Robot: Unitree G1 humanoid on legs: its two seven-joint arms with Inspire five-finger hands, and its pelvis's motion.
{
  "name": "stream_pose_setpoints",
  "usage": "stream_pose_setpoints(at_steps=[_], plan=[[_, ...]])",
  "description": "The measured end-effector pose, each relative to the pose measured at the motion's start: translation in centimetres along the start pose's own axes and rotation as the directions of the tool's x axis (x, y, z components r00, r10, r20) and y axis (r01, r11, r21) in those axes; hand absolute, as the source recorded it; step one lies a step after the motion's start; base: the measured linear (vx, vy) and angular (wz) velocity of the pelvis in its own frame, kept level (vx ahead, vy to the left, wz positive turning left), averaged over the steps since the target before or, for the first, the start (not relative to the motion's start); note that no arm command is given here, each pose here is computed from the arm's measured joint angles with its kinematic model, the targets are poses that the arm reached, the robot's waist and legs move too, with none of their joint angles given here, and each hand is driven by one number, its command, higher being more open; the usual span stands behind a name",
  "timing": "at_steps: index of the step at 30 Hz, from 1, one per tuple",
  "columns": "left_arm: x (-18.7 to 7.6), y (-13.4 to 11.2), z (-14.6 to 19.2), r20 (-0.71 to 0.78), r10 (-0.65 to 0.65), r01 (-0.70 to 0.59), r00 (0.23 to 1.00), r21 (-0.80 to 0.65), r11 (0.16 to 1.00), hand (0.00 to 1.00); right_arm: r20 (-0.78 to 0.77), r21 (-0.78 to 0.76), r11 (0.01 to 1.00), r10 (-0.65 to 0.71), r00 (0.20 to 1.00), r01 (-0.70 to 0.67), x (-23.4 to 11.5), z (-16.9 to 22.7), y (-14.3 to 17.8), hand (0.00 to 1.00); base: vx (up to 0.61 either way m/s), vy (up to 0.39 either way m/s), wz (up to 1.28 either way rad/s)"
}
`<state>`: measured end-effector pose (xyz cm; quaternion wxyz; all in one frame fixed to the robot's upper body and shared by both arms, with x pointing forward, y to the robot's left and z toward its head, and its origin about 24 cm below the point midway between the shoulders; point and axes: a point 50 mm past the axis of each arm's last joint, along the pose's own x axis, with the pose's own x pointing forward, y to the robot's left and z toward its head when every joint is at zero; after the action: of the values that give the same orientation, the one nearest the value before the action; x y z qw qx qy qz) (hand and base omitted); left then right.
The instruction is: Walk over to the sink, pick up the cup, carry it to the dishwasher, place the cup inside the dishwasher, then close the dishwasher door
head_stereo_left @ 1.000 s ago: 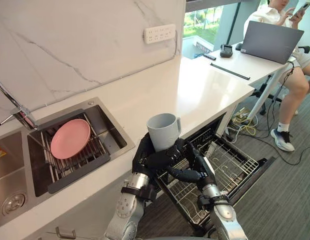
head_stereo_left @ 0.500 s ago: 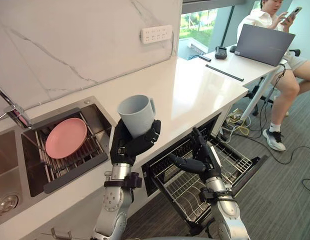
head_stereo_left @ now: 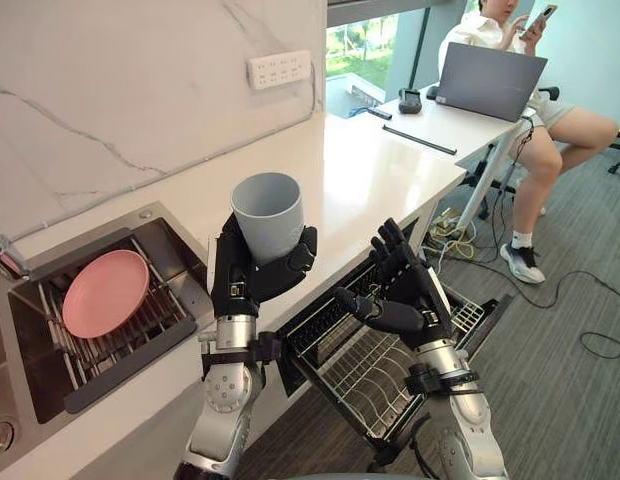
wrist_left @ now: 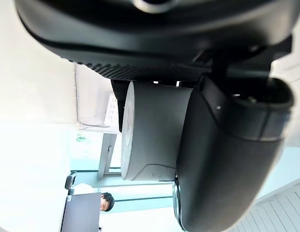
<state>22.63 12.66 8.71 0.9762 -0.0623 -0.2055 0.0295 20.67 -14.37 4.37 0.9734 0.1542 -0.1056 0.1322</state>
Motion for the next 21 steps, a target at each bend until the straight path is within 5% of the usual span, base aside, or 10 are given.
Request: stream_pose_setpoints(at_steps=[10, 21], plan=[[0.2, -0.6, -1.9, -0.084, -0.081, 0.084, 0.993, 0.033, 0.996, 0.0, 0.01, 0.014, 0.997, 0.078, 0.997, -0.078, 0.3, 0.2, 1.3, 1.0, -0.04, -0.02, -0.09], [-1.3, -4.0, -3.1, -0.164, -0.284, 0.293, 0.945, 0.031, 0.956, 0.0, 0.029, 0.021, 0.999, 0.025, 0.999, -0.026, 0.9, 0.3, 1.8, 1.0, -0.05, -0.025, -0.06]])
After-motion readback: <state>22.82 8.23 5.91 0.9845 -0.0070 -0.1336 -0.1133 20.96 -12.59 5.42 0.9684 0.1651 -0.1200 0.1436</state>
